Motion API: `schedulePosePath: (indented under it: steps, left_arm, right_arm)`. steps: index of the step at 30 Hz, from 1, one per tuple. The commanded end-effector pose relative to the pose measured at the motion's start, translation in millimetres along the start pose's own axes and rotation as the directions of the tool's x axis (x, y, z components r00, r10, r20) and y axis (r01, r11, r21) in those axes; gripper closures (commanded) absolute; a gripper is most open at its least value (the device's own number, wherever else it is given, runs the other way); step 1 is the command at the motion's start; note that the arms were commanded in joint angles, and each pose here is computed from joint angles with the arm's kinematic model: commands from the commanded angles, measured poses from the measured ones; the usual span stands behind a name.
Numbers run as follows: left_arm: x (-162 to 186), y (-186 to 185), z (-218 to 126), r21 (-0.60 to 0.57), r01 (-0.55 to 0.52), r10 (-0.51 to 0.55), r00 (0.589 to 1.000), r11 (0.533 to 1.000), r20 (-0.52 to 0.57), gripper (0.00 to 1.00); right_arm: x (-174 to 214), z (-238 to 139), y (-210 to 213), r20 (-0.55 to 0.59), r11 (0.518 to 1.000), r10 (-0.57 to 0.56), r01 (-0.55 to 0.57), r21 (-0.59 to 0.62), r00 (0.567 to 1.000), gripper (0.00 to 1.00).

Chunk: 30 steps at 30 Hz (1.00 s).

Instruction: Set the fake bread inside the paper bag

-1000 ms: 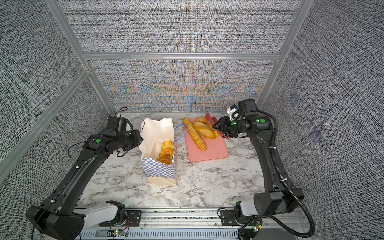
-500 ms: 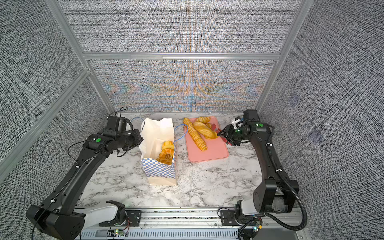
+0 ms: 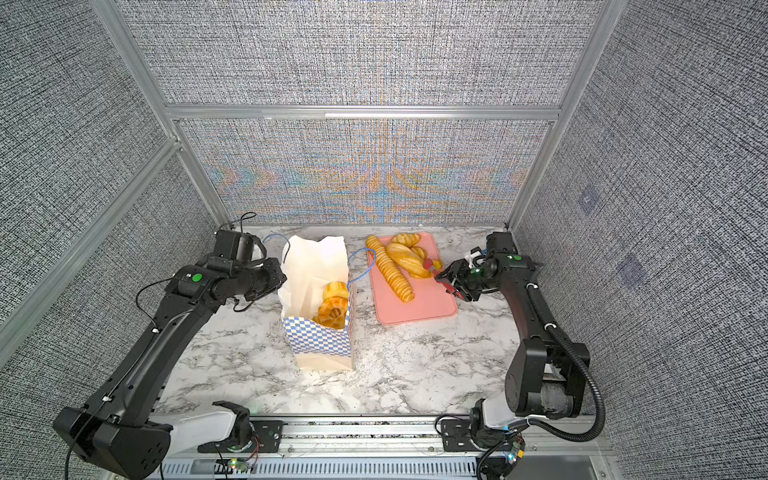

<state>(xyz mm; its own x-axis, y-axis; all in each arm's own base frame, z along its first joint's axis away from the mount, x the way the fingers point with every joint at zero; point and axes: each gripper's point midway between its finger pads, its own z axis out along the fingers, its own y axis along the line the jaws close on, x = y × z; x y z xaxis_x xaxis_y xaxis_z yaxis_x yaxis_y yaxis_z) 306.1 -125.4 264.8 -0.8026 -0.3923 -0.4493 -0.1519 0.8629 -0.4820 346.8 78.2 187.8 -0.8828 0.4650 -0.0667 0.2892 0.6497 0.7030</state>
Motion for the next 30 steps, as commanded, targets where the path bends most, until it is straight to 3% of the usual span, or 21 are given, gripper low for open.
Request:
schedulePosePath:
  steps: [1,30]
  left_arm:
    - [-2,0,-2,-0.001,-0.009,0.009,1.0,1.0,0.002,1.0]
    - [-6,-1,-2,-0.018,-0.012,0.012,1.0,1.0,0.0,1.0]
  right_arm:
    - [-5,4,7,0.002,0.999,-0.028,0.028,-0.045,1.0,0.44]
    - [-23,45,-3,-0.026,0.988,0.037,-0.041,-0.152,0.999,0.4]
